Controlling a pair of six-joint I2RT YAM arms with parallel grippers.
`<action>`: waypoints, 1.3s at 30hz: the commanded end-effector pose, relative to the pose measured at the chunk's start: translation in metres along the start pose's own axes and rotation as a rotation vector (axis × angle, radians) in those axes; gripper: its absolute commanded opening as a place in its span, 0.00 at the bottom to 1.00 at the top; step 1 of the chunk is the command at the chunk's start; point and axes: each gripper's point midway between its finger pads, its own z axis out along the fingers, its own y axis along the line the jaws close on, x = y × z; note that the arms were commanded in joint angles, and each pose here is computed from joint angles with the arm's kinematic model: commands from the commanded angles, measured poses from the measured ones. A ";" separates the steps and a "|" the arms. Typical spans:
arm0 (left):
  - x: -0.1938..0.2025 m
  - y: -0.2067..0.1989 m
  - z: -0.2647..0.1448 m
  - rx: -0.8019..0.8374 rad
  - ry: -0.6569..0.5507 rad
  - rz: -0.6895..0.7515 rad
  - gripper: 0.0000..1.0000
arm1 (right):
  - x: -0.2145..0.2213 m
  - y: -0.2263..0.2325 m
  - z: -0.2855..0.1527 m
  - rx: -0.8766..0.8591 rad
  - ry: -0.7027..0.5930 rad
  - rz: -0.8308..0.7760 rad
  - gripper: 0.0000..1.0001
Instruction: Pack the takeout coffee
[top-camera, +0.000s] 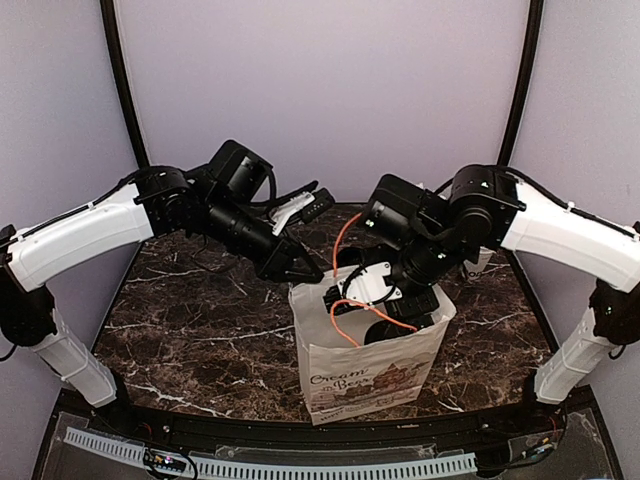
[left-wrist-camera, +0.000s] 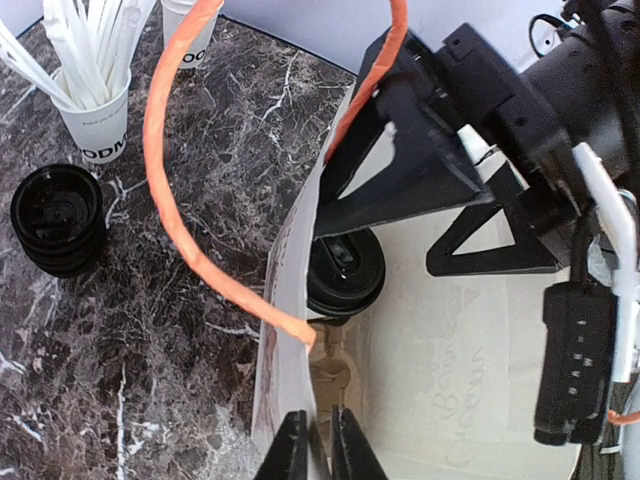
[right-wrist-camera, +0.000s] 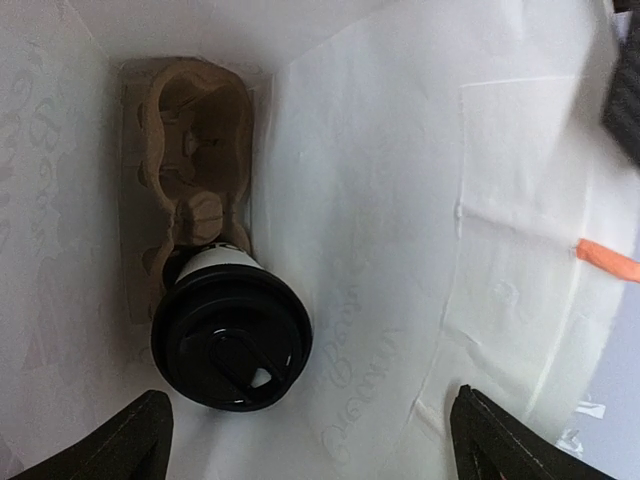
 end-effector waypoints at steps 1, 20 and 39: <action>-0.010 -0.007 0.001 0.038 -0.016 0.012 0.04 | -0.021 -0.023 -0.037 0.110 -0.118 0.007 0.99; -0.027 0.020 -0.037 -0.230 -0.097 0.230 0.00 | 0.035 -0.165 -0.169 0.722 -0.250 0.227 0.99; -0.003 -0.051 -0.016 -0.015 -0.164 0.398 0.00 | 0.140 -0.165 -0.109 0.663 -0.066 0.454 0.99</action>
